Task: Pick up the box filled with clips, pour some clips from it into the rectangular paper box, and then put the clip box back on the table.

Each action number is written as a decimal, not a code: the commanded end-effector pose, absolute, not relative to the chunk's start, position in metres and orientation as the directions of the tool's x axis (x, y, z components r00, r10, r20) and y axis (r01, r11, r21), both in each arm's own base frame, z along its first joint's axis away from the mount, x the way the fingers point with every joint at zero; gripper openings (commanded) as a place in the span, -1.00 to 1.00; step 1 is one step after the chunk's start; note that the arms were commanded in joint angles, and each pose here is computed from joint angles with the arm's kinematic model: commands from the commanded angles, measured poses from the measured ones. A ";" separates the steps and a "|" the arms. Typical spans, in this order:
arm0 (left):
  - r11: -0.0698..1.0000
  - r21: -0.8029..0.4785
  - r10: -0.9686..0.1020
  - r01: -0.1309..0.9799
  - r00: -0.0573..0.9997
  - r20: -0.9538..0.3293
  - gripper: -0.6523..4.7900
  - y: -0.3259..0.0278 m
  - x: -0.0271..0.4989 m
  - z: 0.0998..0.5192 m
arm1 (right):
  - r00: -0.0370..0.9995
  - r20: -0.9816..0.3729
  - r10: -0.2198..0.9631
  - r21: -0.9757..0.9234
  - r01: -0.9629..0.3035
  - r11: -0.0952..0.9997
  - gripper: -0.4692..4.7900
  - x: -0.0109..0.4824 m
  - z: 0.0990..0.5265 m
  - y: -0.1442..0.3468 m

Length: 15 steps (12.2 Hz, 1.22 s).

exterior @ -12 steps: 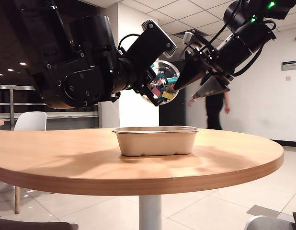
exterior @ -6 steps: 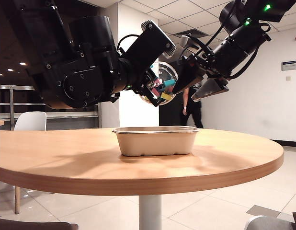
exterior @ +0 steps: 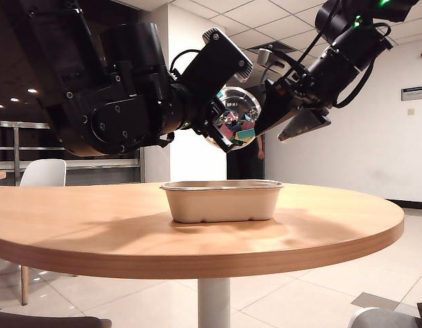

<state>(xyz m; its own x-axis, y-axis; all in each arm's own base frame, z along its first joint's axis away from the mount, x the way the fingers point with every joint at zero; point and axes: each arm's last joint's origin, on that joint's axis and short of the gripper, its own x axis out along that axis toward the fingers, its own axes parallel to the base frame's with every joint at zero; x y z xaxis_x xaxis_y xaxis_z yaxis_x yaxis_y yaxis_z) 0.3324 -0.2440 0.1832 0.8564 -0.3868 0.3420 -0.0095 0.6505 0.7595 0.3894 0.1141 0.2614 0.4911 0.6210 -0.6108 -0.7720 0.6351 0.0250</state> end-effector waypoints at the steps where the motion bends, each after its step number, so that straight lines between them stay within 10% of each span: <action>1: 0.671 0.741 -0.383 -0.021 0.847 0.370 -0.78 -0.244 0.331 0.188 | 0.511 -0.597 0.618 -0.010 -0.776 0.631 1.00 0.390 0.267 0.114; 15: 0.662 0.749 -0.337 0.001 0.894 0.296 -0.78 -0.235 0.341 0.178 | 0.553 -0.476 0.684 -0.073 -0.799 0.596 1.00 0.375 0.307 0.112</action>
<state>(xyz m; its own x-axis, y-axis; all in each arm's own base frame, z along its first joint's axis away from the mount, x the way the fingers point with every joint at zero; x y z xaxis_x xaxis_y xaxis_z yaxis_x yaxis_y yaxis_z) 0.3413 -0.2366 0.1744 0.8970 -0.3595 0.2573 0.0553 0.6687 0.7415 0.3757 0.1119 0.3006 0.5400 0.6778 -0.4989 -0.8003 0.5971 -0.0549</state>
